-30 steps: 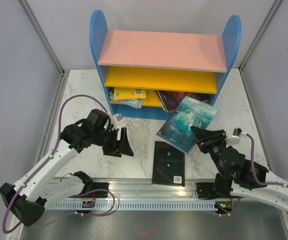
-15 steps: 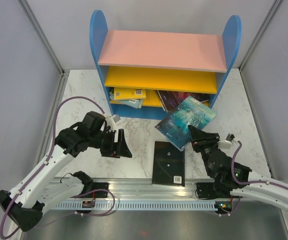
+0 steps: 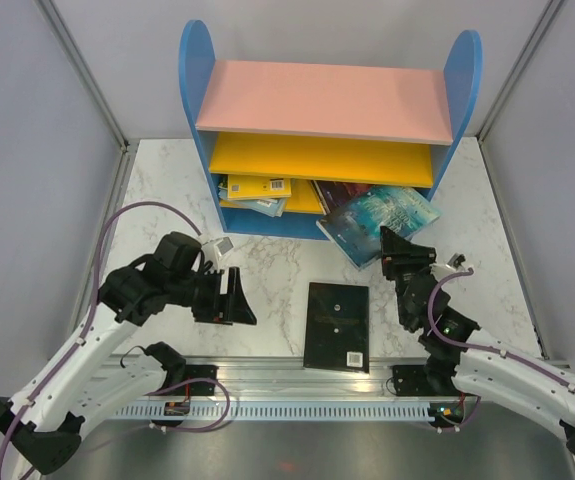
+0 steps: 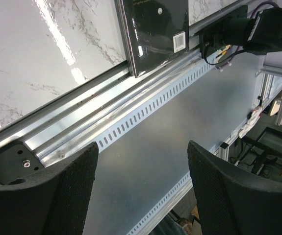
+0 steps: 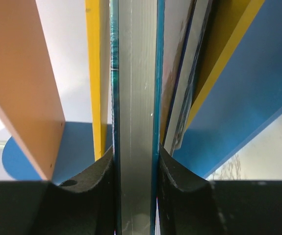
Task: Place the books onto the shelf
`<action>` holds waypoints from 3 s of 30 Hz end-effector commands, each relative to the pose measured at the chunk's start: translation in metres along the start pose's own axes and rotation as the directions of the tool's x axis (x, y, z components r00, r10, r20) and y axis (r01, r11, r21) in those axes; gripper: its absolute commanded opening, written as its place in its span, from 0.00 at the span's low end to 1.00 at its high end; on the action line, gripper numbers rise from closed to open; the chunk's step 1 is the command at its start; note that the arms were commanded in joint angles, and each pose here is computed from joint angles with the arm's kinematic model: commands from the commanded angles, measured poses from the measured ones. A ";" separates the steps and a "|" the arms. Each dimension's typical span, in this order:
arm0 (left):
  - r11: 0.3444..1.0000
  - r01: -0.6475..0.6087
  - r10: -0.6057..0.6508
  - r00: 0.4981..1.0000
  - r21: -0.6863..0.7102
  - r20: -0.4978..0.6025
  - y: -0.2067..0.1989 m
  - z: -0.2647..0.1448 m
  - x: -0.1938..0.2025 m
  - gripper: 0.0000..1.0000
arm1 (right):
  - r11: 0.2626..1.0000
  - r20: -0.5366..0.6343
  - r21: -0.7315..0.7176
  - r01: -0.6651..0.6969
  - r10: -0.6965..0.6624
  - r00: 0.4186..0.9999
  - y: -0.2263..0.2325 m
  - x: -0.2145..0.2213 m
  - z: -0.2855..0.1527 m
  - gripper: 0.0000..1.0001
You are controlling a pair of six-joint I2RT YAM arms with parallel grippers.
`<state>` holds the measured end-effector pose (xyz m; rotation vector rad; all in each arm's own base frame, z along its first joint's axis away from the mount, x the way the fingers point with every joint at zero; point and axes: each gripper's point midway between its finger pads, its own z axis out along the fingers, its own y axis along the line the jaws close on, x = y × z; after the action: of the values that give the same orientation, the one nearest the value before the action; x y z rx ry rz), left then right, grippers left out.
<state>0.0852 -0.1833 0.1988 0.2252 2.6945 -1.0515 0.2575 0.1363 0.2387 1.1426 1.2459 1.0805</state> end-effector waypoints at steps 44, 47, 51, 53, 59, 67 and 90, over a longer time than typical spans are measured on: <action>0.996 -0.061 0.063 0.998 -0.065 0.028 -0.001 -0.040 0.011 0.77 | 0.899 0.296 -0.221 -0.378 0.431 0.853 0.061 -0.029 0.098 0.00; 0.995 -0.074 0.076 0.997 -0.068 0.025 0.000 -0.041 0.010 0.77 | 0.919 0.311 -0.185 -0.348 0.391 0.866 0.056 -0.026 0.102 0.00; 0.995 -0.080 0.082 0.996 -0.065 0.020 -0.001 -0.041 0.011 0.77 | 0.938 0.317 -0.152 -0.312 0.345 0.883 0.054 -0.021 0.107 0.01; 0.995 -0.082 0.083 0.996 -0.063 0.022 -0.002 -0.041 0.010 0.77 | 0.942 0.319 -0.138 -0.306 0.335 0.886 0.049 -0.018 0.110 0.03; 0.994 -0.087 0.089 0.996 -0.060 0.026 -0.002 -0.041 0.010 0.77 | 0.959 0.319 -0.080 -0.270 0.282 0.905 0.040 -0.013 0.114 0.31; 0.995 -0.092 0.094 0.994 -0.044 0.050 -0.005 -0.044 0.009 0.77 | 0.986 0.182 0.012 -0.163 0.159 0.970 0.046 0.012 0.125 0.70; 0.996 -0.084 0.085 0.993 -0.021 0.086 -0.009 -0.046 0.008 0.77 | 0.995 -0.059 0.095 -0.029 0.035 0.998 0.036 0.016 0.069 0.98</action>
<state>0.0649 -0.1551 0.2240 0.2654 2.6444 -0.9612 0.3352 0.1551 0.2477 1.2466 1.3798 1.0239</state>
